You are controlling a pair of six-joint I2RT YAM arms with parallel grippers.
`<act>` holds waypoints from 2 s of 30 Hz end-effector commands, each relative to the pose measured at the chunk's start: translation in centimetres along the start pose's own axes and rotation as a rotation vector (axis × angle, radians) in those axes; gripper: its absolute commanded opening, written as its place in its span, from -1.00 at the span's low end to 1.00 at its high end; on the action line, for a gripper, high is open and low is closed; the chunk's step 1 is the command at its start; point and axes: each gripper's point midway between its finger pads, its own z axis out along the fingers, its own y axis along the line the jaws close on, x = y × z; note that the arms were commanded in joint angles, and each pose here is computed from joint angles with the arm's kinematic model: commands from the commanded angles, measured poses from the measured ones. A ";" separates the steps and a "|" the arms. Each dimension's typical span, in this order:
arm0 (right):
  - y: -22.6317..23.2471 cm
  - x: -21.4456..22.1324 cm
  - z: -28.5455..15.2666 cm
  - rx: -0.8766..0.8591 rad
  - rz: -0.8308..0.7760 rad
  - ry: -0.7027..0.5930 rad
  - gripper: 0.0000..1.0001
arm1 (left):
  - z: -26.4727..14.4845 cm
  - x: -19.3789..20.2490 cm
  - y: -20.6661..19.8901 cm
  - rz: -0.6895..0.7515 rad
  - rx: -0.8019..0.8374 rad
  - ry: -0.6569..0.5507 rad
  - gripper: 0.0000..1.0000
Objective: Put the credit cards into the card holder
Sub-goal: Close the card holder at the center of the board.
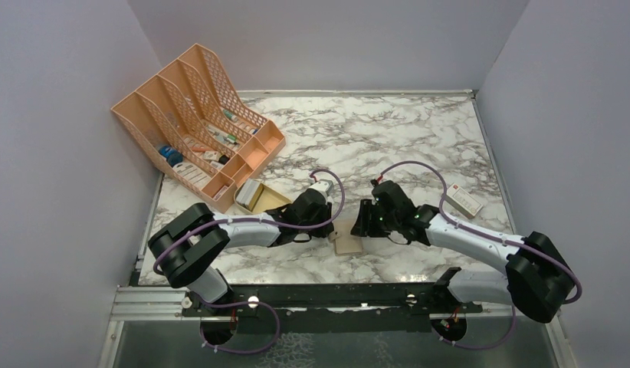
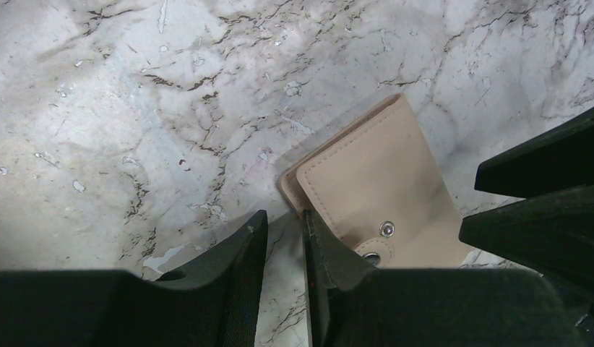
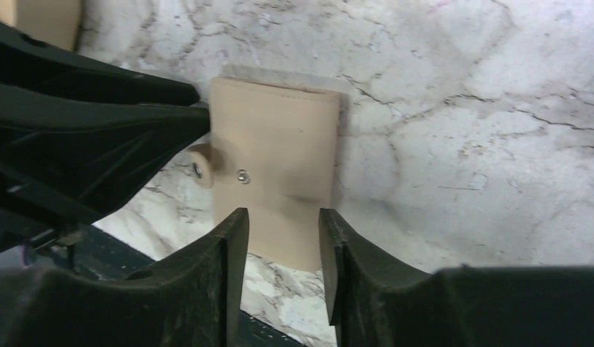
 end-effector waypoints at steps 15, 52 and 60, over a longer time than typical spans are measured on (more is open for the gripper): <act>4.8 -0.6 2.0 -0.240 0.088 0.004 -0.31 | -0.4 0.2 -0.7 0.004 0.048 0.004 -0.45; 4.8 0.4 2.7 -0.270 0.053 0.032 -0.99 | -2.3 -4.8 -4.1 -0.094 0.238 -0.093 -0.34; 5.1 -0.7 1.8 -0.271 0.036 -0.009 -0.98 | -0.4 -3.2 -3.4 -0.058 0.227 -0.035 -0.38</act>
